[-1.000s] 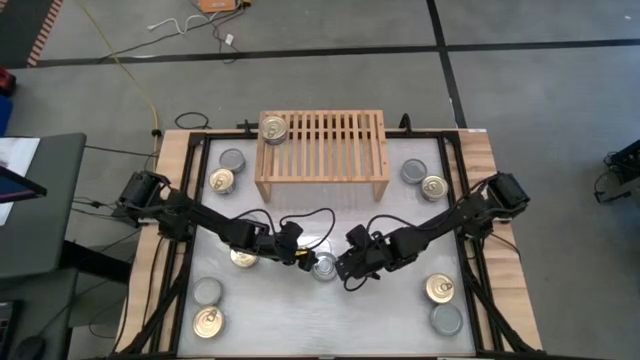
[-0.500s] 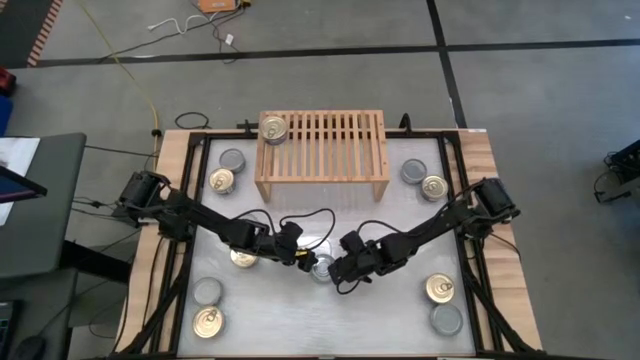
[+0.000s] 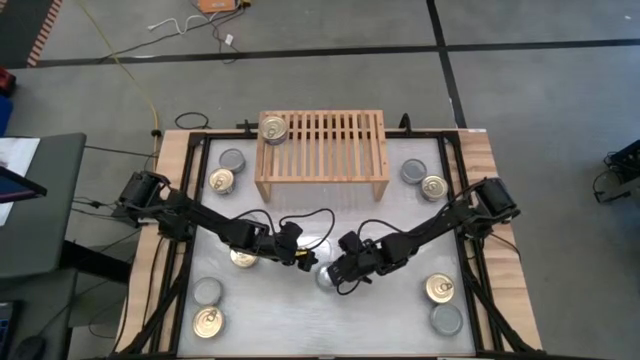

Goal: Stack canned seafood by type on shelf
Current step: Put the green tuna can on the shelf

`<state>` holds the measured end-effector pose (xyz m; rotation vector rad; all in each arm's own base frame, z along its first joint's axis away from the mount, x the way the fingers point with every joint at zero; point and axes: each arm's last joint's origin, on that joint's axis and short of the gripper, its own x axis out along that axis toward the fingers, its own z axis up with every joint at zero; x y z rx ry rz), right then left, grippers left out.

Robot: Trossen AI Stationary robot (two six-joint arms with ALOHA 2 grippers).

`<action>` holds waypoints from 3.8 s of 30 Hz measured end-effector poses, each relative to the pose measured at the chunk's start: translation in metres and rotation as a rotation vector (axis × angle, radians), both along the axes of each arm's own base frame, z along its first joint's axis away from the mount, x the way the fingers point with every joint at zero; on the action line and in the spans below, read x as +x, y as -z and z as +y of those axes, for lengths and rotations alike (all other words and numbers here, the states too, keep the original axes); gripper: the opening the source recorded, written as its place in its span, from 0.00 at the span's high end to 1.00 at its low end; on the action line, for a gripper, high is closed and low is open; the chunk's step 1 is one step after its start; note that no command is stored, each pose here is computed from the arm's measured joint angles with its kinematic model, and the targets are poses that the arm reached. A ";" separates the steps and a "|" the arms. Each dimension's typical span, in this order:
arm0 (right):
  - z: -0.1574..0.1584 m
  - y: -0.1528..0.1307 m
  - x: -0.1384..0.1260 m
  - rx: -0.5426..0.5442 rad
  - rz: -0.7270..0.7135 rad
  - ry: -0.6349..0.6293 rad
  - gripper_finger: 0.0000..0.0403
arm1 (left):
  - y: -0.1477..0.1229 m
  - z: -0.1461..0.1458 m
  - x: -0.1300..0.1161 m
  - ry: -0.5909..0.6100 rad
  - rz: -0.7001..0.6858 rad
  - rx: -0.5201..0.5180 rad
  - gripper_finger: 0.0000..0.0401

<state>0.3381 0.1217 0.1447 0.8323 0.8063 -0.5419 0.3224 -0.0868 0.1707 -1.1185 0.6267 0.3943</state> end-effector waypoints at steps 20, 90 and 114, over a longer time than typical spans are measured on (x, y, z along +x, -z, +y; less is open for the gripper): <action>-0.001 0.003 -0.001 -0.022 0.025 -0.020 0.97 | -0.004 -0.008 0.002 0.033 -0.042 -0.095 0.38; 0.002 0.014 0.003 0.015 0.044 -0.158 0.94 | -0.003 -0.020 -0.003 0.038 -0.033 -0.117 0.38; -0.005 -0.020 -0.014 -0.018 0.078 -0.146 0.87 | -0.022 -0.052 -0.021 0.060 -0.127 0.003 0.38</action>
